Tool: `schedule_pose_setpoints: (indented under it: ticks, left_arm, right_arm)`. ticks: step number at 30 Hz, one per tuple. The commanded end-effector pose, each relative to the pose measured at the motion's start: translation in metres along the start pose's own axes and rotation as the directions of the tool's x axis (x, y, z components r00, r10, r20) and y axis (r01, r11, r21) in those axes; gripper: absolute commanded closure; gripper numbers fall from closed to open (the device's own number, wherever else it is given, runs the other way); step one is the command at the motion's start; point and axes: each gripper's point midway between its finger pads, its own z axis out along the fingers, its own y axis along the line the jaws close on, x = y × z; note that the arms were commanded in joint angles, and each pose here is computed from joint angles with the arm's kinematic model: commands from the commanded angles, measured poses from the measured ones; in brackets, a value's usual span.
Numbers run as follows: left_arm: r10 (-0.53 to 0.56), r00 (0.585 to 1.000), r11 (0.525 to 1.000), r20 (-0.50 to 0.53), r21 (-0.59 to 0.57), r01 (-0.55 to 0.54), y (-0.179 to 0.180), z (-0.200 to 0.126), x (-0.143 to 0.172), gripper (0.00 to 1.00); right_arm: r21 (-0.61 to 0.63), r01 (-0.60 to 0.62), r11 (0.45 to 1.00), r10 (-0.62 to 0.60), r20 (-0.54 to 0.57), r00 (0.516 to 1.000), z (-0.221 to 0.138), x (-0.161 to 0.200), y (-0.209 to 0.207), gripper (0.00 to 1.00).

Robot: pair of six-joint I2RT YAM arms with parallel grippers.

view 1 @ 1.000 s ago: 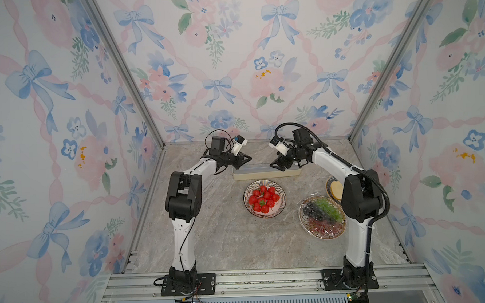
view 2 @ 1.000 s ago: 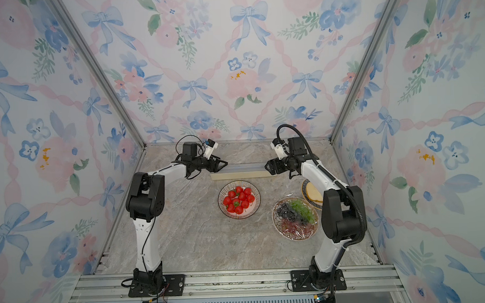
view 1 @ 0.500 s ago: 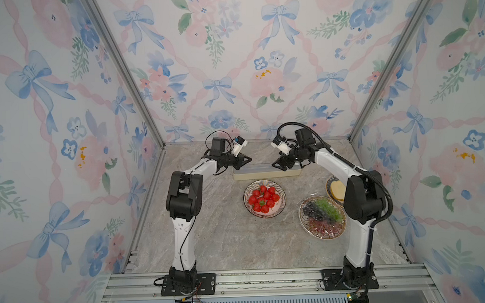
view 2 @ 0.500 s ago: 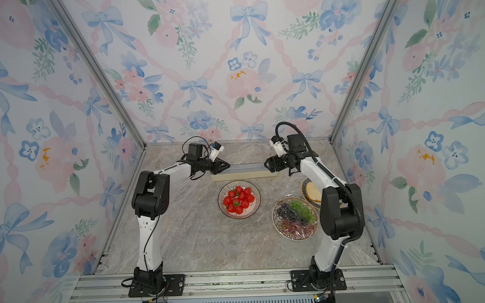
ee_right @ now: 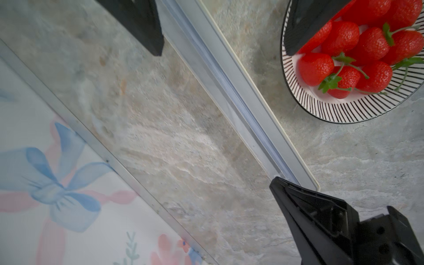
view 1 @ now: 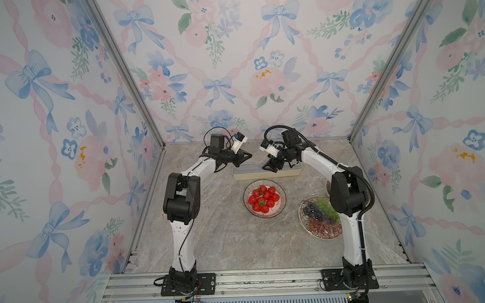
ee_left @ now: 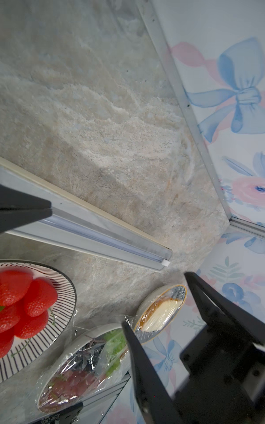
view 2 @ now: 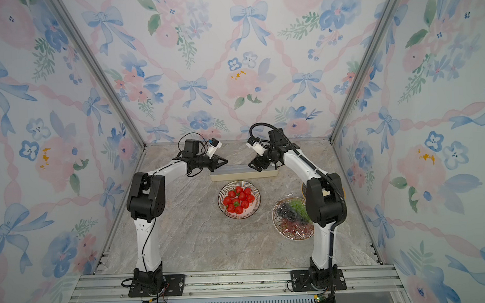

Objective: Wrap the plate with plastic wrap
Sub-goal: Pull the plastic wrap from the plastic wrap cutting box.

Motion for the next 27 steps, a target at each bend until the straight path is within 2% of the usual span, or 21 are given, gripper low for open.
schedule_pose_setpoints:
  ticks: [1,6,8,9,13,16,21,27]
  left_arm:
    - [0.064,0.997,0.998,0.041,0.025,-0.065,-0.017,-0.016,-0.026,1.0]
    - [0.071,0.997,0.997,0.029,-0.016,-0.071,-0.011,-0.019,-0.022,1.0]
    - [0.072,0.997,0.995,0.01,-0.063,-0.071,0.0,-0.021,-0.014,0.72]
    - [0.068,0.998,0.994,0.001,-0.081,-0.067,0.005,-0.023,-0.009,0.65]
    - [0.033,0.999,0.995,-0.024,-0.093,-0.035,0.019,-0.026,0.01,0.48]
    - [0.045,0.997,0.995,-0.059,-0.086,-0.05,0.021,-0.023,0.024,0.36]
    - [0.07,0.992,0.993,-0.108,-0.082,-0.079,0.026,-0.017,0.033,0.32]
    - [0.088,0.977,0.991,-0.195,-0.084,-0.106,0.03,-0.002,0.042,0.37]
  right_arm:
    - [-0.1,0.082,0.992,-0.084,-0.011,0.996,0.023,-0.006,0.019,0.16]
    - [-0.129,0.089,0.988,-0.093,-0.024,0.995,0.053,-0.01,0.022,0.18]
    - [-0.131,0.071,0.989,-0.075,-0.019,0.997,0.058,-0.013,0.02,0.19]
    - [-0.132,0.07,0.989,-0.072,-0.014,0.997,0.059,-0.014,0.02,0.19]
    - [-0.15,0.076,0.986,-0.077,-0.001,0.997,0.06,-0.014,0.022,0.19]
    - [-0.162,0.078,0.984,-0.08,-0.008,0.997,0.062,-0.011,0.023,0.18]
    - [-0.161,0.082,0.983,-0.086,-0.014,0.996,0.061,-0.009,0.022,0.19]
    - [-0.155,0.087,0.984,-0.091,-0.019,0.996,0.059,-0.008,0.02,0.19]
